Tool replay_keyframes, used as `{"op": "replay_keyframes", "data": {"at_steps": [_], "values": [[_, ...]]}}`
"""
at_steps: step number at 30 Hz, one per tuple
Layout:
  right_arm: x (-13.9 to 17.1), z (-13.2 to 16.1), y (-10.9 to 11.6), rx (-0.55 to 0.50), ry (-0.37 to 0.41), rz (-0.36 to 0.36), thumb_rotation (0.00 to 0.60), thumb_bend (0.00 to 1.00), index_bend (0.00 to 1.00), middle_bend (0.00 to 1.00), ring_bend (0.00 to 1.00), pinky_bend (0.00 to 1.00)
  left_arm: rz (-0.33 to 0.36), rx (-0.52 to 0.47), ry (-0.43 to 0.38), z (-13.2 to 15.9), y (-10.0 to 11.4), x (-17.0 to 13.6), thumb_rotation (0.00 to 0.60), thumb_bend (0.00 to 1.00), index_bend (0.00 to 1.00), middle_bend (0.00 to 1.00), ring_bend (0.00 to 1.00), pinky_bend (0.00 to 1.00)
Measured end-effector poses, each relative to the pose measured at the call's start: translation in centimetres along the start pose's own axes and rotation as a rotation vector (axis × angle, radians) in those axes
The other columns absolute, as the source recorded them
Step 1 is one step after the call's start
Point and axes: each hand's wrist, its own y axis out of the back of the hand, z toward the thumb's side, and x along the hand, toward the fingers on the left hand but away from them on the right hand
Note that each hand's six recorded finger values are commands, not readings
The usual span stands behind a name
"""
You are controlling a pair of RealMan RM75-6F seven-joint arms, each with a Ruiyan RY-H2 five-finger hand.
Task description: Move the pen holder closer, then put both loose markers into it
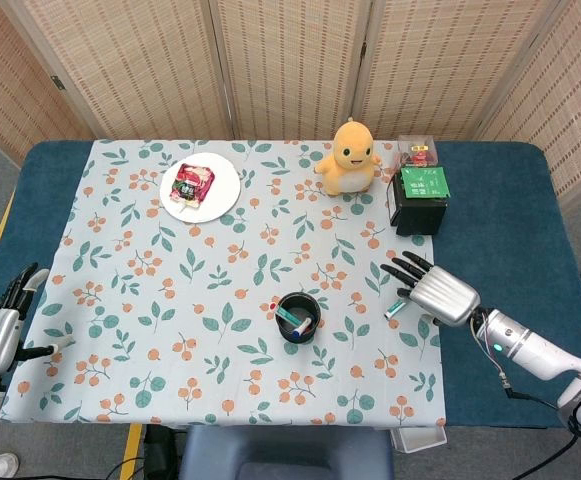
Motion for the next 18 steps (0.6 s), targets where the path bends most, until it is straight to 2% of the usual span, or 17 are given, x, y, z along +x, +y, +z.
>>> {"op": "replay_keyframes", "data": {"at_steps": [7,18], "values": [[-1.4,0.7,-1.7,-0.094,-0.006,-0.029,0.600,0.24,0.47,0.00,0.00,0.00,0.002,-0.007,0.002,-0.1,0.1,-0.1,0.600,0.05,0.00,0.00,0.00,0.20],[-2.8,0.8,-3.0,-0.111,-0.006,-0.017,0.600,0.24,0.47,0.00,0.00,0.00,0.001,-0.009,0.000,-0.1,0.2,-0.1,0.600,0.05,0.00,0.00,0.00,0.20]]}}
